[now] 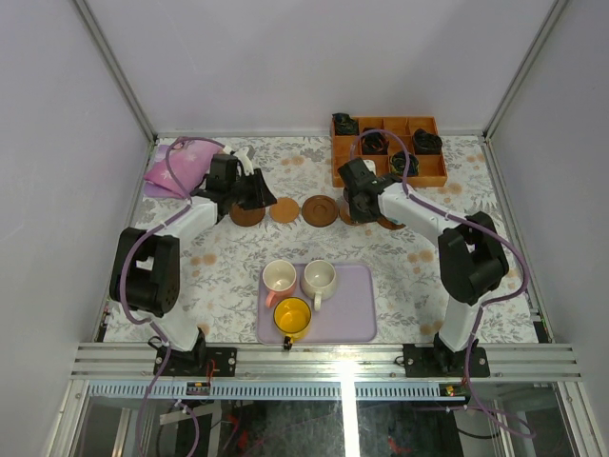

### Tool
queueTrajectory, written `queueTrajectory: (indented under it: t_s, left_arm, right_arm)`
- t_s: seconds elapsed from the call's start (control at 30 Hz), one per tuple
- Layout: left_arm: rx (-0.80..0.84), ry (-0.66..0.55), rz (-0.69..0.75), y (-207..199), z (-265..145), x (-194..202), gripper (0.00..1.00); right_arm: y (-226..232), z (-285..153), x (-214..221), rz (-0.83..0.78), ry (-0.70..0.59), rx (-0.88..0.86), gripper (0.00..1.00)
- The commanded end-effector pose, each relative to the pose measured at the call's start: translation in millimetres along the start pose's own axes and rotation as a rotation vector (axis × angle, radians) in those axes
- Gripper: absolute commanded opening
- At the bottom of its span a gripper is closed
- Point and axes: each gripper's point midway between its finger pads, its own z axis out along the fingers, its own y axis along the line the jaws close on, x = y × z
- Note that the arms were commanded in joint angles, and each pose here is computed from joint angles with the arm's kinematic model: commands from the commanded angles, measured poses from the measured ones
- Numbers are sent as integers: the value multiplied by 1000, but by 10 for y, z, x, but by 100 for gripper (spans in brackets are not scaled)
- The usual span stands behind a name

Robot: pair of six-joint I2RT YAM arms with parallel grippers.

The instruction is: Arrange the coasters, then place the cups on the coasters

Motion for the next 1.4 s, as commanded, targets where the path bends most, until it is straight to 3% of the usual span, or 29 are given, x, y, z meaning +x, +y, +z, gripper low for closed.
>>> queueTrajectory:
  t_s: [0.0,1.37]
  left_arm:
    - [17,-7,35,-56,27,-98,31]
    - [24,10,17,-40,91,-67,32]
  right_arm:
    - [52,-122,-374,70,-95,-41,0]
    - [136,185,-299,77,-45,-77,0]
